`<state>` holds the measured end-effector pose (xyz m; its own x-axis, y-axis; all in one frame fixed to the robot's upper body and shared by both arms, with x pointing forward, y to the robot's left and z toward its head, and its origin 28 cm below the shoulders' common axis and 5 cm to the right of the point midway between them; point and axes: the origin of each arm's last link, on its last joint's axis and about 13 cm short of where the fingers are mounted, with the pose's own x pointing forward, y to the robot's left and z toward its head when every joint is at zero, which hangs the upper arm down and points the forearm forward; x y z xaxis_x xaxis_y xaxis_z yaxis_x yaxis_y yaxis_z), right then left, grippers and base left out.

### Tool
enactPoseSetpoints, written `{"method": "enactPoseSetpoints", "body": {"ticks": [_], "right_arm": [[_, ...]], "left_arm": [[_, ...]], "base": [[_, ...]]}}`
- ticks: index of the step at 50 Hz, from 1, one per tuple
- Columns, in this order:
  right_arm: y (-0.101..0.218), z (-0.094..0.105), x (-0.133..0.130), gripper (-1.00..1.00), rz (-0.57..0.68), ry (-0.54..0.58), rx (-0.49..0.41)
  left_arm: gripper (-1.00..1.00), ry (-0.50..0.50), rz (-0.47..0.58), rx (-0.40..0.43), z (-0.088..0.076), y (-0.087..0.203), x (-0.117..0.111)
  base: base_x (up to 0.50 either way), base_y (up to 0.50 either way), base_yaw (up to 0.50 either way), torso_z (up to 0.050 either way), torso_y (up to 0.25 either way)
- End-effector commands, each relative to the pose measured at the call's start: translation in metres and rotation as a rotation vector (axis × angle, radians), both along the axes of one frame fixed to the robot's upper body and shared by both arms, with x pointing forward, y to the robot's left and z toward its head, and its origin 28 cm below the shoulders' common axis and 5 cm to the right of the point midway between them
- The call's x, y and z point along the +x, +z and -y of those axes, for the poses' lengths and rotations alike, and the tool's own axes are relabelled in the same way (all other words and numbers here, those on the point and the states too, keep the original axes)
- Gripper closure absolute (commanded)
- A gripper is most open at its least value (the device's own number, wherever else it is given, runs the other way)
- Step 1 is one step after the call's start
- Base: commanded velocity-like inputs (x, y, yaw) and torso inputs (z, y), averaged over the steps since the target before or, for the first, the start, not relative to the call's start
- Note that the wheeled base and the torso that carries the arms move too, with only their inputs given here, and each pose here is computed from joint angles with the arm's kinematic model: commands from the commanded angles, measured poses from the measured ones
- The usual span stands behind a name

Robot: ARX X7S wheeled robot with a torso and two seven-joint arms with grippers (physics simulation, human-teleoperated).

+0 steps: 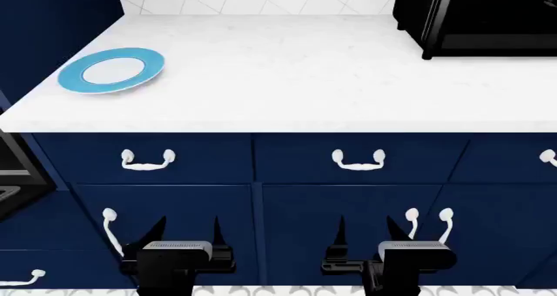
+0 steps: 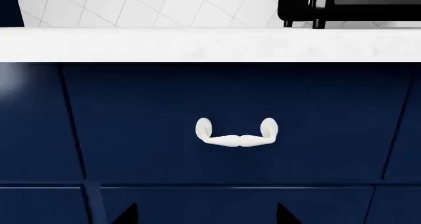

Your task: Pick the potato from the top rack in the oven and place it on the plate on the counter.

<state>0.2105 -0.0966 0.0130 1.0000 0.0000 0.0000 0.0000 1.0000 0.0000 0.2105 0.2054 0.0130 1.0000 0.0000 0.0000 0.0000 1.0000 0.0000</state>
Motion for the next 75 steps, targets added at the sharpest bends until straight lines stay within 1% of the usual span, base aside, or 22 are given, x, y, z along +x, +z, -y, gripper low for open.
{"method": "enactPoseSetpoints", "body": {"ticks": [1, 2, 3, 8, 12, 13, 17, 21, 22, 23, 24, 25, 27, 28, 31, 37, 39, 41, 42, 50, 61, 75], "right_arm": [[0.006, -0.002, 0.0, -1.0, 0.02, 0.007, 0.004], [0.007, -0.003, 0.001, -1.0, 0.02, 0.007, 0.003], [0.01, -0.003, 0.001, -1.0, 0.031, 0.012, 0.006], [0.035, -0.005, -0.001, -1.0, 0.069, 0.053, 0.042], [0.078, -0.007, -0.007, -1.0, 0.139, 0.136, 0.071], [0.091, -0.007, -0.009, -1.0, 0.165, 0.145, 0.101], [0.135, -0.004, -0.017, -1.0, 0.222, 0.21, 0.073], [0.172, 0.0, -0.027, -1.0, 0.258, 0.265, 0.093], [0.177, 0.002, -0.029, -1.0, 0.267, 0.274, 0.088], [0.189, 0.006, -0.031, -1.0, 0.277, 0.29, 0.095], [0.197, 0.009, -0.032, -1.0, 0.29, 0.304, 0.1], [0.205, 0.01, -0.035, -1.0, 0.303, 0.318, 0.106], [0.222, 0.014, -0.041, -1.0, 0.321, 0.337, 0.098], [0.229, 0.015, -0.045, -1.0, 0.323, 0.357, 0.12], [0.253, 0.018, -0.053, -1.0, 0.355, 0.382, 0.118], [0.276, 0.021, -0.06, -1.0, 0.347, 0.464, 0.083], [0.28, 0.022, -0.062, -1.0, 0.341, 0.495, 0.042], [0.285, 0.022, -0.063, -1.0, 0.336, 0.515, 0.019], [0.287, 0.023, -0.062, -1.0, 0.331, 0.514, 0.016], [0.294, 0.027, -0.063, -1.0, 0.334, 0.511, -0.004], [0.297, 0.028, -0.073, -1.0, 0.387, 0.511, 0.024], [0.295, 0.027, -0.074, -1.0, 0.391, 0.52, 0.021]], "left_arm": [[-1.0, -0.003, 0.017, -0.012, 0.001, 0.007, 0.001], [-1.0, 0.01, 0.012, -0.061, 0.001, 0.013, 0.002], [-1.0, -0.009, 0.032, -0.034, 0.001, 0.017, 0.003], [-1.0, -0.086, 0.087, -0.015, 0.001, 0.046, -0.001], [-1.0, -0.246, 0.155, 0.033, 0.0, 0.1, -0.014], [-1.0, -0.278, 0.181, 0.064, -0.002, 0.113, -0.017], [-1.0, -0.383, 0.196, -0.025, -0.008, 0.162, -0.027], [-1.0, -0.458, 0.225, 0.011, -0.018, 0.194, -0.032], [-1.0, -0.463, 0.237, 0.005, -0.02, 0.201, -0.034], [-1.0, -0.353, 0.288, 0.001, -0.035, 0.22, -0.033], [-1.0, -0.322, 0.322, 0.0, -0.041, 0.233, -0.033], [-1.0, -0.351, 0.34, -0.007, -0.043, 0.244, -0.036], [-1.0, -0.533, 0.332, -0.025, -0.044, 0.26, -0.045], [-1.0, -0.587, 0.324, -0.017, -0.045, 0.265, -0.048], [-1.0, -0.621, 0.358, -0.056, -0.053, 0.285, -0.051], [-1.0, -0.759, 0.386, 0.009, -0.058, 0.301, -0.068], [-1.0, -0.804, 0.376, 0.037, -0.059, 0.305, -0.072], [-1.0, -0.812, 0.371, 0.04, -0.061, 0.309, -0.072], [-1.0, -0.818, 0.358, 0.012, -0.063, 0.312, -0.072], [-1.0, -0.813, 0.367, -0.001, -0.068, 0.314, -0.077], [-1.0, -0.75, 0.459, -0.058, -0.073, 0.316, -0.078], [-1.0, -0.762, 0.451, -0.048, -0.073, 0.312, -0.08]], "base": [[0.0, 0.0, 0.0, 0.0, 0.0], [0.0, 0.0, 0.0, 0.0, 0.0], [0.0, 0.0, 0.0, 0.0, 0.0], [0.0, 0.0, 0.0, 0.0, 0.0], [0.0, 0.0, 0.0, 0.0, 0.0], [0.0, 0.0, 0.0, 0.0, 0.0], [0.0, 0.0, 0.0, 0.0, 0.0], [0.0, 0.0, 0.0, 0.0, 0.0], [0.0, 0.0, 0.0, 0.0, 0.0], [0.0, 0.0, 0.0, 0.0, 0.0], [0.0, 0.0, 0.0, 0.0, 0.0], [0.0, 0.0, 0.0, 0.0, 0.0], [0.0, 0.0, 0.0, 0.0, 0.0], [0.0, 0.0, 0.0, 0.0, 0.0], [0.0, 0.0, 0.0, 0.0, 0.0], [0.0, 0.0, 0.0, 0.0, 0.0], [0.0, 0.0, 0.0, 0.0, 0.0], [0.0, 0.0, 0.0, 0.0, 0.0], [0.0, 0.0, 0.0, 0.0, 0.0], [0.0, 0.0, 0.0, 0.0, 0.0], [0.0, 0.03, 0.0, 0.0, 0.0], [0.0, 0.28, 0.0, 0.0, 0.0]]}}
